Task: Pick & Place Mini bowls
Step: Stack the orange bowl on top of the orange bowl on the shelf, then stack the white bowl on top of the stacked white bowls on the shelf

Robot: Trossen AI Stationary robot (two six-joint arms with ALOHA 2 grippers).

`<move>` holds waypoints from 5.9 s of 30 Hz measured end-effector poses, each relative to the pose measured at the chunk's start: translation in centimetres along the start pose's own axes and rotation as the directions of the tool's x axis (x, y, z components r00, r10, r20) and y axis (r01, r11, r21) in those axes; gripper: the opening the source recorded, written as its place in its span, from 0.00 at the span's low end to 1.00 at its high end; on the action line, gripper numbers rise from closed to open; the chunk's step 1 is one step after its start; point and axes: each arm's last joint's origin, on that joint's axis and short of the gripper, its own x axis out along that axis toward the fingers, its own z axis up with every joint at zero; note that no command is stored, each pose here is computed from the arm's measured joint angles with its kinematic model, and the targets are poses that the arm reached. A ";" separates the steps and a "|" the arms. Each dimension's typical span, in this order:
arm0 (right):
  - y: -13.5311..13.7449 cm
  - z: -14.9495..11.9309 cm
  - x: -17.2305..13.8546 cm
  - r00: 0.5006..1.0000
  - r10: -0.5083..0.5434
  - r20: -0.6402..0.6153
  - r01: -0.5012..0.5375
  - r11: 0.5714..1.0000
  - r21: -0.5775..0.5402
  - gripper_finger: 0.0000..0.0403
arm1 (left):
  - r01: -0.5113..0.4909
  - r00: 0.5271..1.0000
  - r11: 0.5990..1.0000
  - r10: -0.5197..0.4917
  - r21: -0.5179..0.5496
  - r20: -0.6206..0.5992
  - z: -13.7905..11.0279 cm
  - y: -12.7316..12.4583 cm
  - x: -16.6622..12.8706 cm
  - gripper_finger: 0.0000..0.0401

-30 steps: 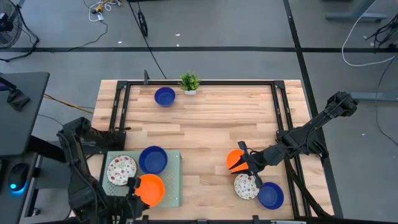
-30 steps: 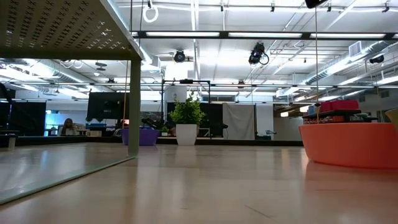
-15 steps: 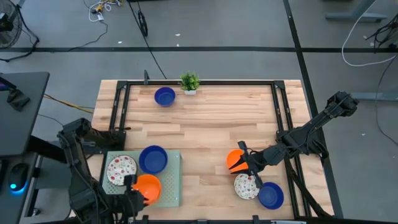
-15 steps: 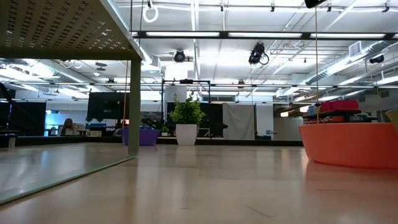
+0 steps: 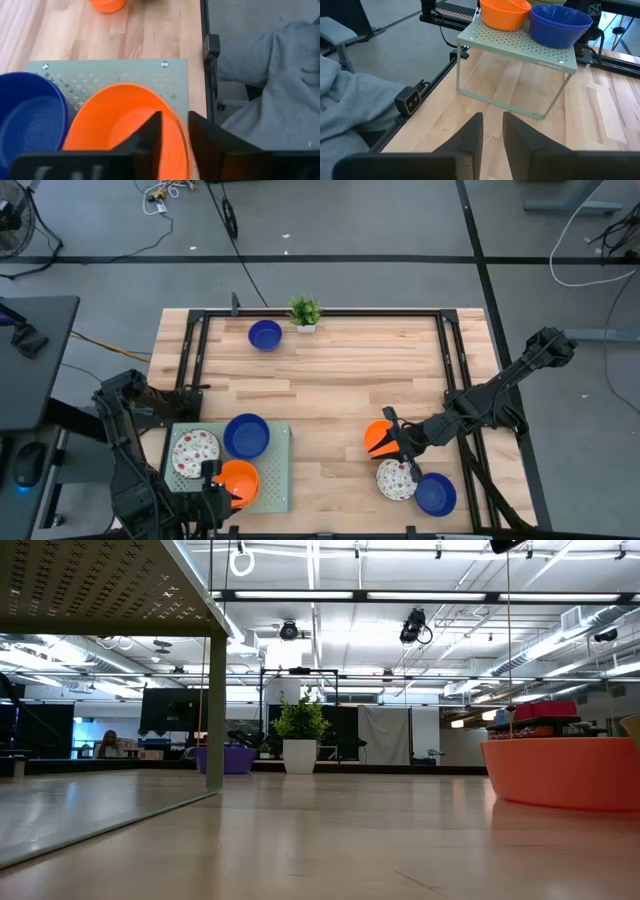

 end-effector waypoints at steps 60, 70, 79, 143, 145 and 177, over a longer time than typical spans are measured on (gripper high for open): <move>0.0 -0.3 0.0 1.000 0.001 -0.028 0.000 1.000 0.005 0.19 | 0.023 0.999 0.998 -0.025 0.067 0.020 0.5 -0.2 0.3 0.28; 0.0 -0.3 0.0 1.000 0.001 -0.028 0.000 1.000 0.004 0.19 | 0.023 0.999 0.993 -0.020 0.118 -0.032 -0.2 -1.2 1.6 0.28; 0.0 -0.3 0.0 1.000 0.000 -0.028 0.000 1.000 0.004 0.19 | 0.036 0.998 0.987 -0.028 0.159 -0.051 -0.3 -1.4 1.9 0.02; 12.2 -4.9 3.2 0.885 0.215 -0.413 -0.104 0.956 0.273 0.38 | -0.019 0.901 0.970 -0.089 0.242 0.425 15.8 23.8 23.3 0.01; 12.5 -4.6 3.5 0.866 0.171 -0.469 -0.059 0.968 0.244 0.39 | -0.027 0.887 0.972 -0.084 0.234 0.453 15.8 24.0 24.8 0.02; 14.2 -5.5 5.8 0.708 0.000 -0.706 0.144 0.979 0.144 0.07 | -0.107 0.747 0.989 0.013 0.101 0.665 7.0 31.4 21.9 0.02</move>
